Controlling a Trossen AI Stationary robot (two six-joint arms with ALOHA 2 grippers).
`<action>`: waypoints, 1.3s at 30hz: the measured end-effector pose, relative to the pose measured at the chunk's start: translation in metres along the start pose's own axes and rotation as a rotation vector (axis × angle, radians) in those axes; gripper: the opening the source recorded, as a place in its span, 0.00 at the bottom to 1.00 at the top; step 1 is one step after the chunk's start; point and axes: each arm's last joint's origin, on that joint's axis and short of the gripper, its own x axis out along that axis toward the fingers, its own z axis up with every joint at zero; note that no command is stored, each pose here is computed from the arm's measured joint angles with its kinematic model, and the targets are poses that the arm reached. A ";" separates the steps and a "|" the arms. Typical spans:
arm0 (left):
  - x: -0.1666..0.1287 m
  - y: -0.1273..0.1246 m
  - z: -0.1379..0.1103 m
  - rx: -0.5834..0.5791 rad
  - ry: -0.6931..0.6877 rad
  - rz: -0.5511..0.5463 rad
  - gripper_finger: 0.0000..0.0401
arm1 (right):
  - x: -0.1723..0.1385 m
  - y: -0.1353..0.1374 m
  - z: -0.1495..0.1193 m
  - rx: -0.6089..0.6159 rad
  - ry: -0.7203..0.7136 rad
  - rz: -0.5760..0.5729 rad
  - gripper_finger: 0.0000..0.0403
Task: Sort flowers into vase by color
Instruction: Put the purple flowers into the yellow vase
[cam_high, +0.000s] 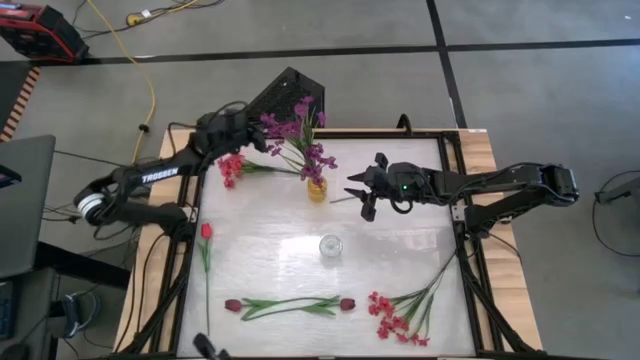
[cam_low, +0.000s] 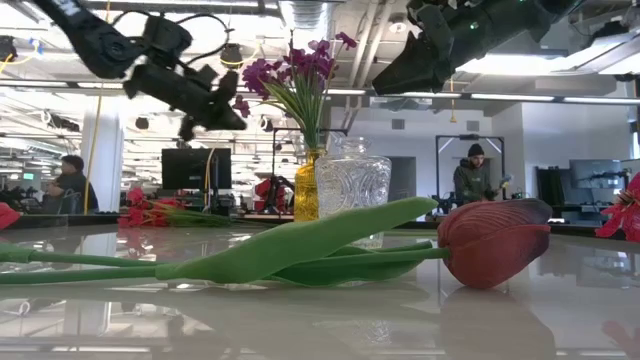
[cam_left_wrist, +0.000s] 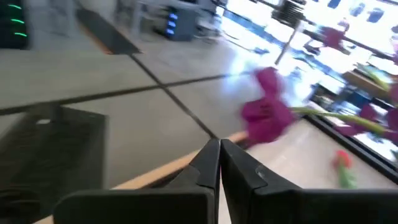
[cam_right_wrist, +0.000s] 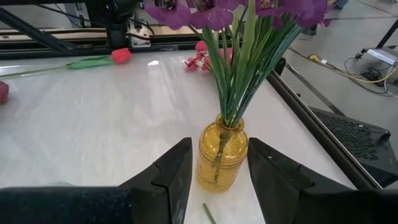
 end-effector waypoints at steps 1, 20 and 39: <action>0.005 -0.003 0.002 0.008 0.001 -0.036 0.00 | 0.000 0.001 0.000 0.001 0.001 0.002 0.45; 0.017 -0.087 0.030 0.334 0.114 -0.550 0.00 | -0.001 0.004 -0.001 -0.002 0.006 0.016 0.45; -0.088 -0.083 0.058 0.420 0.147 -0.466 0.00 | -0.009 0.014 -0.006 -0.036 0.216 0.056 0.45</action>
